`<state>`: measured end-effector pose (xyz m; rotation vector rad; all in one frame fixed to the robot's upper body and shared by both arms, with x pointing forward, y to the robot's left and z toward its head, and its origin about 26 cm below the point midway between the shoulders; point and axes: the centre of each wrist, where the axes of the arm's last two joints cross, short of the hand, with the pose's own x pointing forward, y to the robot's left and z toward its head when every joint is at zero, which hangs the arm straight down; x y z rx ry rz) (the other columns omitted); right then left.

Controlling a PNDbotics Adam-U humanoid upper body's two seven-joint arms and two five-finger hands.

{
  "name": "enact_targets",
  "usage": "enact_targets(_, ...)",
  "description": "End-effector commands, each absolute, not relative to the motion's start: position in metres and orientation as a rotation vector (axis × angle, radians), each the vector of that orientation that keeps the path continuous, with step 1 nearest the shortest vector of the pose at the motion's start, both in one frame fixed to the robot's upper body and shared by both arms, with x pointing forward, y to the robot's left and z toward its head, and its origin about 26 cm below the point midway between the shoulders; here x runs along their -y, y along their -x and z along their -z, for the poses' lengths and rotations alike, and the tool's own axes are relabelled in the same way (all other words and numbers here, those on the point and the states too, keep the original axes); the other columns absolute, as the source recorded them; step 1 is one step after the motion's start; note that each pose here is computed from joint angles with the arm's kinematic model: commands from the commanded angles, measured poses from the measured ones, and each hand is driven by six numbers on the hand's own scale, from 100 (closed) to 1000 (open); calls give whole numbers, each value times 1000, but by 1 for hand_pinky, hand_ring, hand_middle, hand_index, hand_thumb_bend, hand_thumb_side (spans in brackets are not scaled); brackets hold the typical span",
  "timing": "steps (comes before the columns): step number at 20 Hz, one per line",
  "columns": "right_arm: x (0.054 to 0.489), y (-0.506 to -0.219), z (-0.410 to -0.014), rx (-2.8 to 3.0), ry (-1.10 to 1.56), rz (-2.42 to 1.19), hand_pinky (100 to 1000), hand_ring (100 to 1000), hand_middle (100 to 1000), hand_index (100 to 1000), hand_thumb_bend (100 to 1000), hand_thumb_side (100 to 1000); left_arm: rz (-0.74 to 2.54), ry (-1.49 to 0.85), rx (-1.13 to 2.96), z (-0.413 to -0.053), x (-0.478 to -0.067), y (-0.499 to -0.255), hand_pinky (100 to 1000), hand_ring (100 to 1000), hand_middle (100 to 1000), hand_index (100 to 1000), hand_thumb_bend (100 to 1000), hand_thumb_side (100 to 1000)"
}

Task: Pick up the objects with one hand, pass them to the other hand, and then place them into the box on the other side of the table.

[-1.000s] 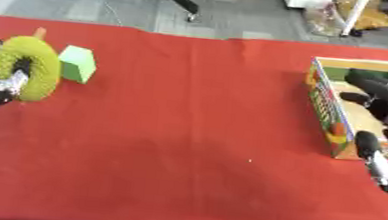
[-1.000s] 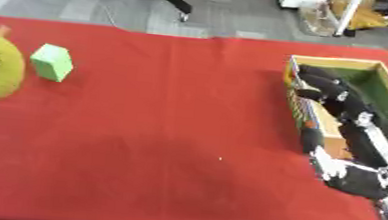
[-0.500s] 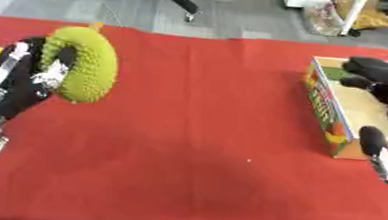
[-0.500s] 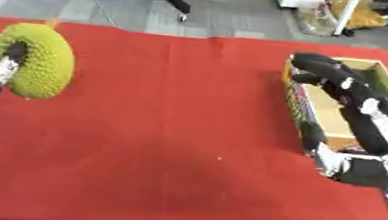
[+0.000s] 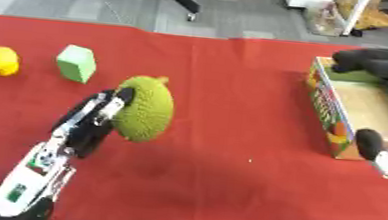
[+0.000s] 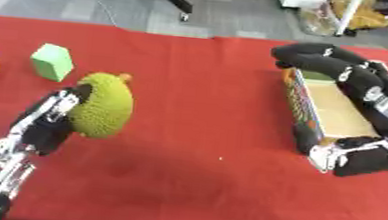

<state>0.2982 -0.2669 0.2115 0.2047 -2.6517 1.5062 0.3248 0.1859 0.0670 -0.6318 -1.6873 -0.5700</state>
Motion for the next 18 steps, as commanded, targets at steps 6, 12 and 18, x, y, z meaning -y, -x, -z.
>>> enact_targets(6, 247, -299, -238, 2693, -309, -1720, 824, 926, 900, 962, 100, 160, 593, 864, 1589, -59, -148, -325, 470, 371, 350, 557, 100, 709)
enact_targets(12, 232, -301, -248, 2699, -380, -1850, 820, 926, 894, 962, 100, 144, 628, 980, 1512, -56, -128, -323, 477, 377, 356, 562, 100, 722)
enact_targets(18, 222, -302, -256, 2699, -397, -1948, 816, 925, 887, 959, 100, 144, 657, 1070, 1472, -64, -116, -323, 480, 380, 356, 562, 100, 718)
